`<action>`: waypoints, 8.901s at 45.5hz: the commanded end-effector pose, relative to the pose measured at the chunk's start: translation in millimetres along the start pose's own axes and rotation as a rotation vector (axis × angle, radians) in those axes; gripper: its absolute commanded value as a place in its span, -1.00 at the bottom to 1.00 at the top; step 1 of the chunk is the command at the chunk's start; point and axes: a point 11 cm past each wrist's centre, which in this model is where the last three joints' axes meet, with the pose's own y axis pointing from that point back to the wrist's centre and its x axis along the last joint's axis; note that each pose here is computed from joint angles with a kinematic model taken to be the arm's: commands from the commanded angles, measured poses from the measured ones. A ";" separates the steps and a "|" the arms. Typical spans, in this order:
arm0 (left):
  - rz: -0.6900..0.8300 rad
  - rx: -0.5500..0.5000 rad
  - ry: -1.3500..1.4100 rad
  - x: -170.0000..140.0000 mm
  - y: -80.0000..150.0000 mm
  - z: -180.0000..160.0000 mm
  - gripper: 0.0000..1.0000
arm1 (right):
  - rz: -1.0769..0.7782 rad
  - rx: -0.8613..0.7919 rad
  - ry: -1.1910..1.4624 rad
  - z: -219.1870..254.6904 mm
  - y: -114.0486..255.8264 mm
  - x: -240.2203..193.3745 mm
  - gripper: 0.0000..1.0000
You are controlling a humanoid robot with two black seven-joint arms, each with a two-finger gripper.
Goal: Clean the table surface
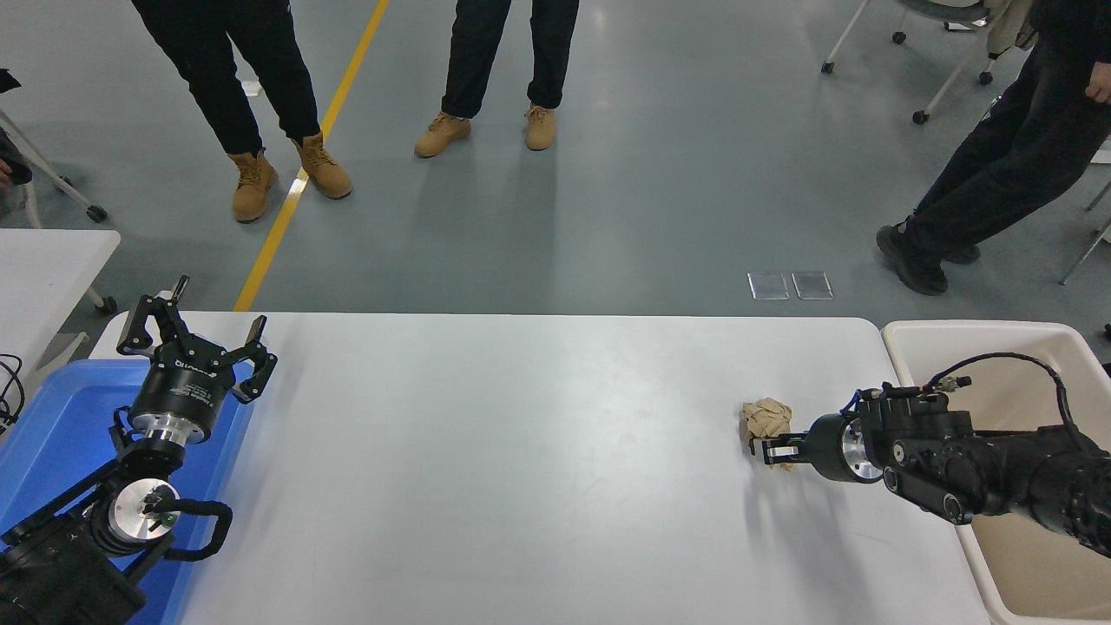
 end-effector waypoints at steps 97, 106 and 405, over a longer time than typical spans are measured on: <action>0.000 0.000 0.000 0.0 0.0 0.0 0.98 | 0.798 -0.011 -0.920 192.7 266.6 104.8 -1.00; 0.000 0.000 0.000 0.0 0.0 0.0 0.98 | 0.830 -0.132 -0.947 222.6 274.5 78.6 -1.00; 0.000 0.000 0.000 0.0 0.0 0.0 0.98 | 1.057 0.557 -1.716 90.2 126.2 60.9 0.97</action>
